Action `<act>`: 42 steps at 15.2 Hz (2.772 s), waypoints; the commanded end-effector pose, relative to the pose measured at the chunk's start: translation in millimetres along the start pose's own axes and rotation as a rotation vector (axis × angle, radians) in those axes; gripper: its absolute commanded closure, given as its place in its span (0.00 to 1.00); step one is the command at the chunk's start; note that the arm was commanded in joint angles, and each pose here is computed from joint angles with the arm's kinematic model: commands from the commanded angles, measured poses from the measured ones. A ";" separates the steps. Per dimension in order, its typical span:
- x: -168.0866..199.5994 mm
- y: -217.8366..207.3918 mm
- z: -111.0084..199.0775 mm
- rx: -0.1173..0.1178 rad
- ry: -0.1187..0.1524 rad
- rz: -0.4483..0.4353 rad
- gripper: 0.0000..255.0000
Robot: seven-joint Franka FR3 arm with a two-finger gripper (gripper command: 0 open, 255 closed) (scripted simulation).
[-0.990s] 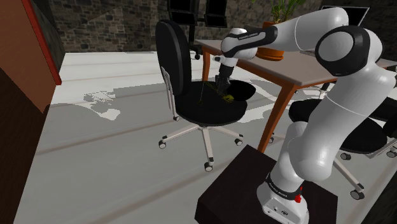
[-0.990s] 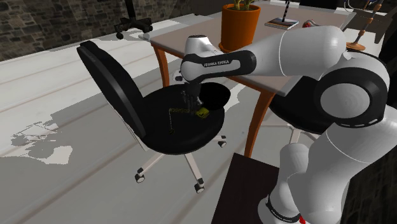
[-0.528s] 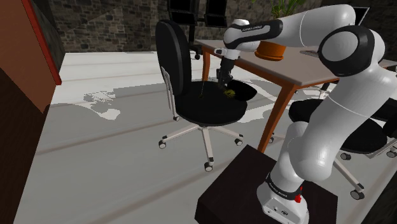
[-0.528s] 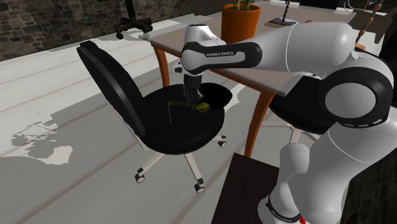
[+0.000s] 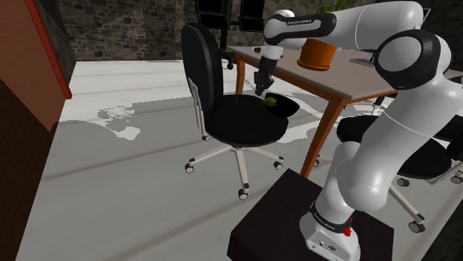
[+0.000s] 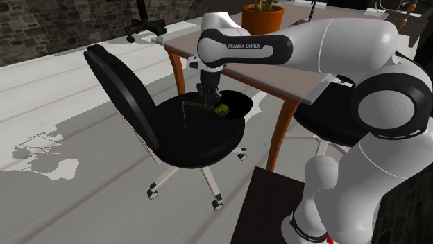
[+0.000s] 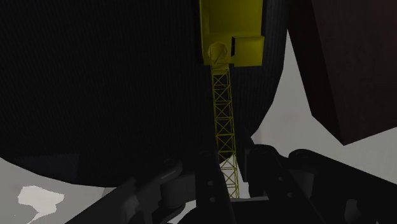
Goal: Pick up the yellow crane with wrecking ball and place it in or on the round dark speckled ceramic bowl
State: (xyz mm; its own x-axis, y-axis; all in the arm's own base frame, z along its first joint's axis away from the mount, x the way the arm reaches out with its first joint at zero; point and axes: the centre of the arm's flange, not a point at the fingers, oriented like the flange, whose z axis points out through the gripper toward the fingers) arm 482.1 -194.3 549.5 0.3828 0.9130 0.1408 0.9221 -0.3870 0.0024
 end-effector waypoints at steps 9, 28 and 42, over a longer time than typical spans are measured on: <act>8.0 0.8 -51.9 0.000 0.000 0.000 1.00; -143.8 35.4 -96.1 -0.013 0.052 -0.013 1.00; -156.8 36.2 -12.0 0.102 0.427 0.124 0.00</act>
State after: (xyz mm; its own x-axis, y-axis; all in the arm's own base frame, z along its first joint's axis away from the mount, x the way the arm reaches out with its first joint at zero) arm 462.2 -360.8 574.6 0.4194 0.7561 0.5024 0.8688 -0.4948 0.0195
